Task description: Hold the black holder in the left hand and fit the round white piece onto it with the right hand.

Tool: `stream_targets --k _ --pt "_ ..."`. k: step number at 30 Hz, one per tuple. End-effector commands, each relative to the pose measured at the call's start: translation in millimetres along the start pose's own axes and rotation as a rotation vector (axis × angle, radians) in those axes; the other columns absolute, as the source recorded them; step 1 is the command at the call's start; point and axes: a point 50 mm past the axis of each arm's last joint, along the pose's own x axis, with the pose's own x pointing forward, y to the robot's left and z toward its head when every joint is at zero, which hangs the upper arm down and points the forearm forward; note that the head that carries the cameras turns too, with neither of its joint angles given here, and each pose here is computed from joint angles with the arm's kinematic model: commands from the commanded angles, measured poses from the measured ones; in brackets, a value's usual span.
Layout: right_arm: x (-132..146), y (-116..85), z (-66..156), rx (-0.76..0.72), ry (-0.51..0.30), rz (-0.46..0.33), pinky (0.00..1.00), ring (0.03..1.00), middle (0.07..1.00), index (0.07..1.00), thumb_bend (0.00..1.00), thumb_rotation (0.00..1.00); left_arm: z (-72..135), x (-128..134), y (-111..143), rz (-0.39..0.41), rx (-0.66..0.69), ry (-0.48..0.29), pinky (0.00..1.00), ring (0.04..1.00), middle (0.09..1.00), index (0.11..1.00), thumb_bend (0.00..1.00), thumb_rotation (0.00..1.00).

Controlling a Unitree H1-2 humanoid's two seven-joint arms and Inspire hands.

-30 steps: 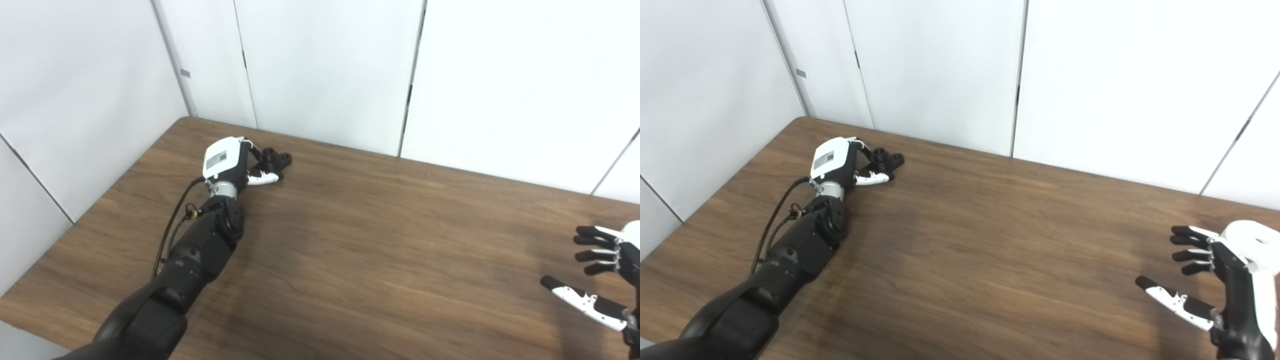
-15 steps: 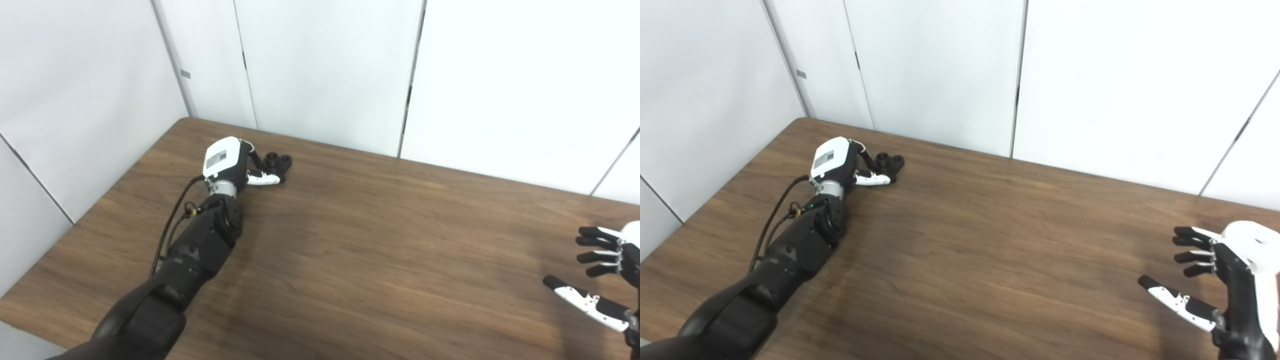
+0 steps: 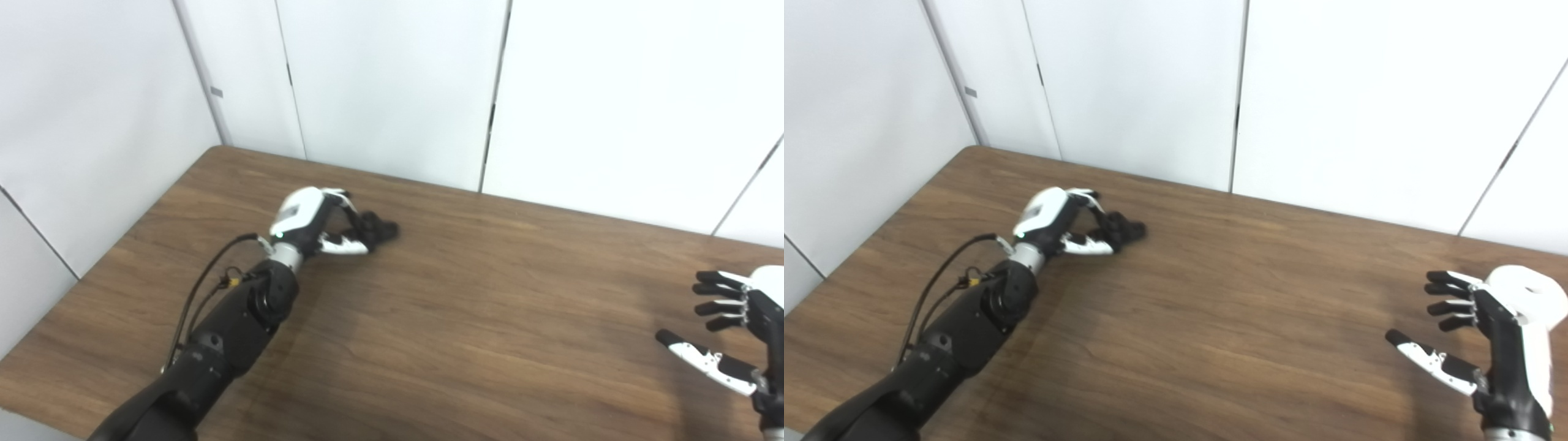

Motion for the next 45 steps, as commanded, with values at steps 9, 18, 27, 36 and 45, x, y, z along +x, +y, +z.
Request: stream_targets --k 9,18,27,36,45 --pt "19.0 -10.3 11.3 -0.019 -0.122 -0.049 0.47 0.574 0.652 0.678 0.57 0.00 61.5 -7.8 -31.5 -0.295 -0.004 -0.330 0.84 0.955 0.901 0.485 0.52 0.07" --pt "19.6 -8.3 11.1 -0.036 -0.140 -0.069 0.47 0.572 0.651 0.681 0.55 0.09 95.9 -10.2 -68.0 -0.433 0.021 -0.481 0.85 0.963 0.892 0.485 0.52 0.07" --pt "20.7 -8.1 16.9 -0.045 -0.144 -0.085 0.47 0.572 0.656 0.688 0.55 0.13 125.2 -10.8 -105.5 -0.494 0.030 -0.546 0.83 0.956 0.885 0.485 0.52 0.07" --pt "24.5 -11.7 32.0 -0.070 -0.178 -0.087 0.45 0.561 0.654 0.684 0.55 0.10 126.9 -8.7 -123.7 -0.466 0.092 -0.569 0.86 0.935 0.876 0.484 0.52 0.07" --pt "51.5 -51.2 64.0 -0.407 -0.161 0.109 0.53 0.671 0.761 0.793 0.68 0.29 95.9 -11.2 -112.0 -0.435 0.148 -0.534 0.84 0.911 0.861 0.485 0.52 0.06"
